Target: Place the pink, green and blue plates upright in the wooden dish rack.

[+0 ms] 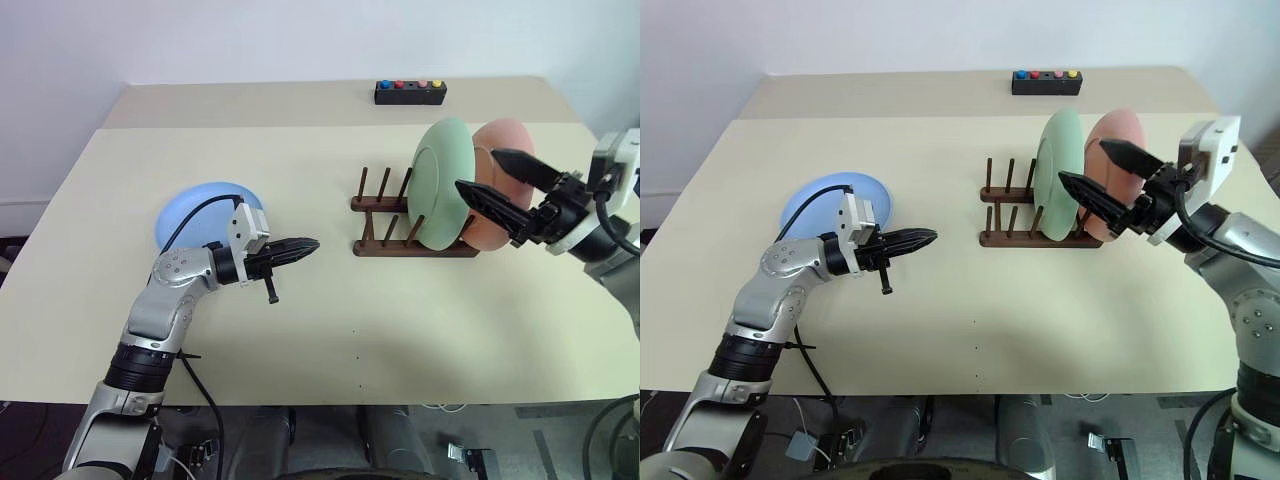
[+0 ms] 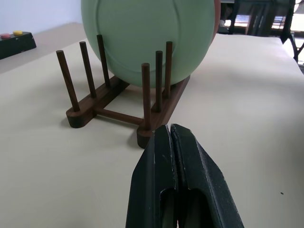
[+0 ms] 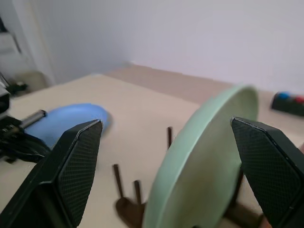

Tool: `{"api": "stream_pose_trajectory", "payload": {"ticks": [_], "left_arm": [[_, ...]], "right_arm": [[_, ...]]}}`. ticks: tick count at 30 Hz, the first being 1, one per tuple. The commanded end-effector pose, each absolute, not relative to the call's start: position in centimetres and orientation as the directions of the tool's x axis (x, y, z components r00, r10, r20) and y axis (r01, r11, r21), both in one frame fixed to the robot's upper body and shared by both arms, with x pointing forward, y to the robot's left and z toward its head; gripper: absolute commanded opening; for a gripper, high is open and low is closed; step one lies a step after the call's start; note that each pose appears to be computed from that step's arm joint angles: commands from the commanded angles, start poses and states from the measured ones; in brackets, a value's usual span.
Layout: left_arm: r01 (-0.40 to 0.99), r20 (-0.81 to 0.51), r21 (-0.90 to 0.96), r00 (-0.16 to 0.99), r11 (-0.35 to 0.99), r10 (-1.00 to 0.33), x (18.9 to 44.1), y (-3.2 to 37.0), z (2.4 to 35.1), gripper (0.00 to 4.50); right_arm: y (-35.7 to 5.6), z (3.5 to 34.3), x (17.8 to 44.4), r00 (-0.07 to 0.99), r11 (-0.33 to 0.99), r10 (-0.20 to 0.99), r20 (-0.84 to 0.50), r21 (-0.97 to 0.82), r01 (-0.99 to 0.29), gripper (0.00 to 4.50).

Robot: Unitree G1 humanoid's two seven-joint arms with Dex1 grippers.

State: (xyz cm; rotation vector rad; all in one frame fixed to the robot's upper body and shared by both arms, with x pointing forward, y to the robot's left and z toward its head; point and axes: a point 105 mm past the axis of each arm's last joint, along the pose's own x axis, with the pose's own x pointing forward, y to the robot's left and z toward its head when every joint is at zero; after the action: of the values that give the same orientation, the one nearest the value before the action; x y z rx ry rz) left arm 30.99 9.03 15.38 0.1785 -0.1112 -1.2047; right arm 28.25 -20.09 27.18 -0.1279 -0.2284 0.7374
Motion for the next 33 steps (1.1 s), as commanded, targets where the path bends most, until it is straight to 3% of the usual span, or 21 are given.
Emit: {"api": "stream_pose_trajectory", "payload": {"ticks": [1,5,8,11,14,16,21,25,29,33], "left_arm": [[0.902,0.007,0.231,0.372,0.364,-0.928,31.1,9.5,16.3,0.00],[0.875,0.015,0.235,0.433,0.424,-0.901,32.0,10.9,16.9,0.00],[0.834,0.026,0.207,0.519,0.512,-0.855,33.3,13.2,17.7,0.78],[0.724,0.013,0.260,0.659,0.639,-0.752,35.2,16.3,18.5,2.18],[0.537,-0.014,0.317,0.827,0.782,-0.562,37.8,20.4,19.5,3.72],[0.456,-0.046,0.339,0.882,0.823,-0.469,38.6,22.5,19.8,4.43],[0.318,-0.189,0.298,0.944,0.900,-0.271,40.1,26.1,19.9,4.43],[0.256,-0.283,0.281,0.943,0.925,-0.175,40.3,27.8,20.4,4.43],[0.181,-0.452,0.352,0.892,0.918,-0.003,40.1,30.7,18.9,4.43],[0.146,-0.577,0.244,0.816,0.959,0.023,39.9,31.4,16.4,4.43]], "right_arm": [[-18.5,30.2,26.4,0.649,0.671,0.735,0.197,-0.349,-0.654,4.39],[-16.9,30.9,25.2,0.579,0.595,0.797,0.172,-0.386,-0.705,4.39],[-15.5,30.0,23.9,0.503,0.507,0.856,0.115,-0.370,-0.778,4.50],[-15.0,29.0,23.5,0.482,0.468,0.874,0.061,-0.370,-0.802,4.50],[-14.4,27.8,22.9,0.451,0.417,0.893,-0.003,-0.373,-0.829,4.50],[-14.4,27.2,22.9,0.451,0.403,0.892,-0.040,-0.383,-0.831,4.50],[-14.1,25.7,22.8,0.436,0.331,0.888,-0.146,-0.455,-0.827,4.50],[-14.0,25.4,22.8,0.423,0.309,0.892,-0.159,-0.468,-0.828,4.50],[-13.9,25.5,22.9,0.422,0.306,0.894,-0.152,-0.481,-0.822,4.50],[-13.6,25.9,22.8,0.418,0.300,0.898,-0.140,-0.501,-0.812,4.50]]}}
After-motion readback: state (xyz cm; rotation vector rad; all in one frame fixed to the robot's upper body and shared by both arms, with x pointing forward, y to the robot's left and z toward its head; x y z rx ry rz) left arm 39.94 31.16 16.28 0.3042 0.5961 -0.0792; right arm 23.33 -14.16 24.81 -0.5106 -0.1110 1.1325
